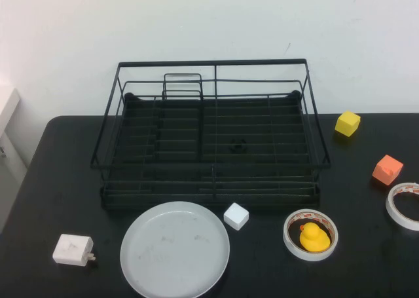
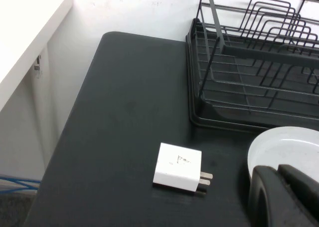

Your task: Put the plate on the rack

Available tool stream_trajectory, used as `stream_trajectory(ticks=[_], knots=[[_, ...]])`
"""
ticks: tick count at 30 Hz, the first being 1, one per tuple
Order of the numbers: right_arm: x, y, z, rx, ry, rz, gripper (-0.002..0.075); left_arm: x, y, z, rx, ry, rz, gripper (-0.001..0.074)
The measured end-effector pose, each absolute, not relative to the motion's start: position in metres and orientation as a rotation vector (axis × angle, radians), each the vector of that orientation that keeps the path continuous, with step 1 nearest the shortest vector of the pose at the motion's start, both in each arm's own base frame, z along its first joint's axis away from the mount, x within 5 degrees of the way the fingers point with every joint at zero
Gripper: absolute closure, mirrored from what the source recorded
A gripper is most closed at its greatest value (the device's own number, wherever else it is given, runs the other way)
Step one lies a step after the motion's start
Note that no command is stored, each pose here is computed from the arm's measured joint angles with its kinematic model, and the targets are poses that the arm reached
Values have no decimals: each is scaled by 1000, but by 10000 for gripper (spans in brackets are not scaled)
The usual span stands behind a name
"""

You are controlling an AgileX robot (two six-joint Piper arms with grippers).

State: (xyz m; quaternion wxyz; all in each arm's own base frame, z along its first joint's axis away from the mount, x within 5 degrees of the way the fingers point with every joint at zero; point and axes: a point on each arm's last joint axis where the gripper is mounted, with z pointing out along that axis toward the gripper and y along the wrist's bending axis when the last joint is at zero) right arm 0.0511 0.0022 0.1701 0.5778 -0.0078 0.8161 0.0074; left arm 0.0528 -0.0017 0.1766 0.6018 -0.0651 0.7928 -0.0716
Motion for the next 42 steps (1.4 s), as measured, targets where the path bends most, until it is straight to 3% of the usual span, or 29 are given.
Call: stream_trajectory(ticks=[42], knots=[[51,0,170,-53,1905,-42,728,53,-2,177,-157,1830,-175,738]])
